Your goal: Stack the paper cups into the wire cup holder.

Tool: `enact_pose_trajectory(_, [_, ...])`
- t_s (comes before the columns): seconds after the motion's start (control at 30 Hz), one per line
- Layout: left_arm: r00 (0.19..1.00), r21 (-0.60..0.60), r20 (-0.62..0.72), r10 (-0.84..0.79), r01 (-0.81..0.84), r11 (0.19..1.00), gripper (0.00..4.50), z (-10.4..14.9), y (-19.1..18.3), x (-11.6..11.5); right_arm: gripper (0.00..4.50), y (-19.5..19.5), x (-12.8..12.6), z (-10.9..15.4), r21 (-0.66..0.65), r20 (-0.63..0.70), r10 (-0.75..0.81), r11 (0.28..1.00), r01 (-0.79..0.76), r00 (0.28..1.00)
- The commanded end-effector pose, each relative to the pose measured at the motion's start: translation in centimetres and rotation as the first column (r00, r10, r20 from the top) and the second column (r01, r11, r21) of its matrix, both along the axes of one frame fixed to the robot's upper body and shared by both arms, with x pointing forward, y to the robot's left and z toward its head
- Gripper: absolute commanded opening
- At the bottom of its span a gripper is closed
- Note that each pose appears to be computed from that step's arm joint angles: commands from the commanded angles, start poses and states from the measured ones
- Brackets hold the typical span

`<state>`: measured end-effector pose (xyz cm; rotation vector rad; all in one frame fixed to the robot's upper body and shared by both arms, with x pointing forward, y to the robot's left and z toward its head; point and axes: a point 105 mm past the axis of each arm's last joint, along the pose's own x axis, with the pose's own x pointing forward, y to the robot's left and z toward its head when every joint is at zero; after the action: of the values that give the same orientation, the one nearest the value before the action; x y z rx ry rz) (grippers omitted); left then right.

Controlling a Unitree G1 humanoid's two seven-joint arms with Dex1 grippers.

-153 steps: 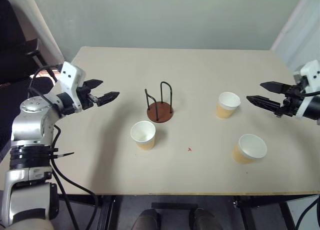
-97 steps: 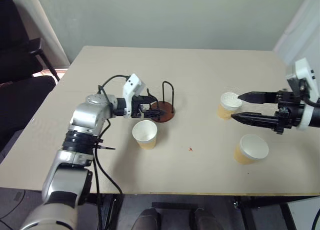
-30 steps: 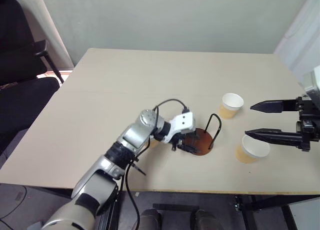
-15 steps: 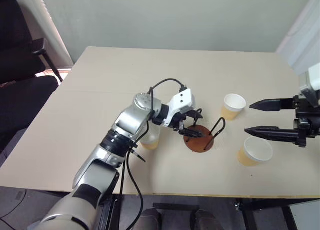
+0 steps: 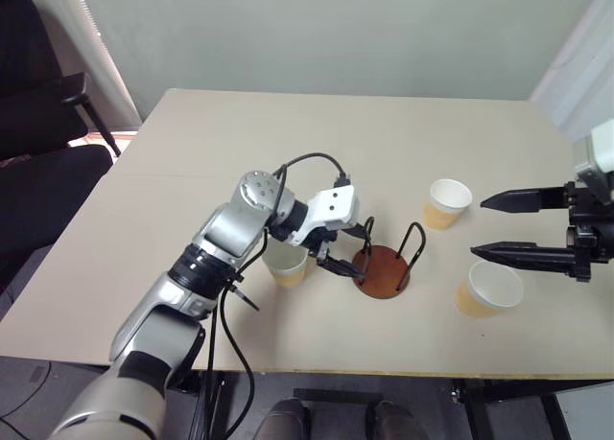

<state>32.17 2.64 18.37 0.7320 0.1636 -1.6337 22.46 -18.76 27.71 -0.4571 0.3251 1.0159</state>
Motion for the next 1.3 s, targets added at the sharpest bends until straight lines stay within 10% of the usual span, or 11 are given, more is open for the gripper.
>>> enact_pose_trajectory(0.03, [0.989,0.030,0.137,-0.055,0.052,0.998,3.75,1.8,0.1,0.1,3.92,0.3,-0.2,1.0,-0.013,0.038,0.022,1.000,-0.022,0.999])
enact_pose_trajectory(0.53, [0.973,-0.251,0.100,0.209,-0.179,0.951,3.75,10.5,6.8,2.6,3.92,-1.4,6.8,0.3,-0.137,0.190,-0.046,0.988,0.073,0.981])
enact_pose_trajectory(1.3, [0.987,-0.227,0.014,0.159,-0.151,0.962,3.78,8.5,8.6,-0.6,3.74,-2.8,15.7,-6.4,-0.537,0.106,0.053,0.844,0.012,0.993])
